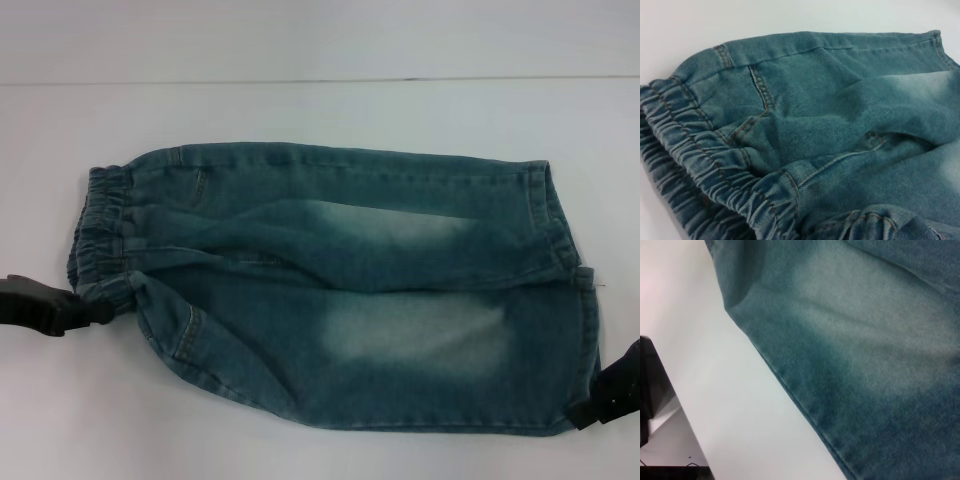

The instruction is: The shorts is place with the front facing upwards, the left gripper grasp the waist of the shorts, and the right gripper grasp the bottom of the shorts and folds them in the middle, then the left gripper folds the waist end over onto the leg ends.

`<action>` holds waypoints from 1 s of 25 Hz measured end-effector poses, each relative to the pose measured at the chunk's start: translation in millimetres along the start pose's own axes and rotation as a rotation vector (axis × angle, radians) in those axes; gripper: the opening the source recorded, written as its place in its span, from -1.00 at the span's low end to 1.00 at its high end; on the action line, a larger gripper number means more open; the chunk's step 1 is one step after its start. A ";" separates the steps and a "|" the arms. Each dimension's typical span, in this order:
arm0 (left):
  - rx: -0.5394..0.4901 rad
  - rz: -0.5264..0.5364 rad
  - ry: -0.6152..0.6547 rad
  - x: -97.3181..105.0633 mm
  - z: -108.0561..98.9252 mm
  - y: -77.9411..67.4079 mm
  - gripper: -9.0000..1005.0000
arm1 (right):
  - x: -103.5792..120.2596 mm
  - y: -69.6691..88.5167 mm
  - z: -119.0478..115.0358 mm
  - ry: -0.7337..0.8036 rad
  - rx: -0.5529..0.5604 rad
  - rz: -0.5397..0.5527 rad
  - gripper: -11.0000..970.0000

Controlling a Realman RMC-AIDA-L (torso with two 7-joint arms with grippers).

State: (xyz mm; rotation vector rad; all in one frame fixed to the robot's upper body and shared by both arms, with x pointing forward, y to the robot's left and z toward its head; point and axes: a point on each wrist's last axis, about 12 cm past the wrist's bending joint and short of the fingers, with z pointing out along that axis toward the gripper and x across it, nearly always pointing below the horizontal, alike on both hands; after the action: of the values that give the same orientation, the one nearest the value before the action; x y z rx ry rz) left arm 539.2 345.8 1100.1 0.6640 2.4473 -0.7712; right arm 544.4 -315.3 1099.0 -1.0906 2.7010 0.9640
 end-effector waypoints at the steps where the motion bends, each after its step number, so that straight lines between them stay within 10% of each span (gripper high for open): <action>1: 0.000 0.000 0.000 0.0 -0.1 0.1 -0.87 | 0.2 -0.3 0.0 0.000 0.003 0.000 0.12; 8: 0.002 -0.001 0.000 -0.2 -0.5 -0.1 -0.86 | 0.9 -1.7 -1.1 0.001 0.015 0.000 -0.71; 25: 0.108 0.019 0.134 4.2 -16.2 -11.4 -0.86 | 35.5 5.7 -14.5 0.015 -0.104 0.009 -0.89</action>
State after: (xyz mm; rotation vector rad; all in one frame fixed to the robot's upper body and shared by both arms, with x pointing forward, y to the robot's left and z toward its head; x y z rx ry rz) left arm 524.6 348.9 1113.8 0.8025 2.5289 -0.8818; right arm 516.5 -342.0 1103.4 -1.1082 2.6968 1.1140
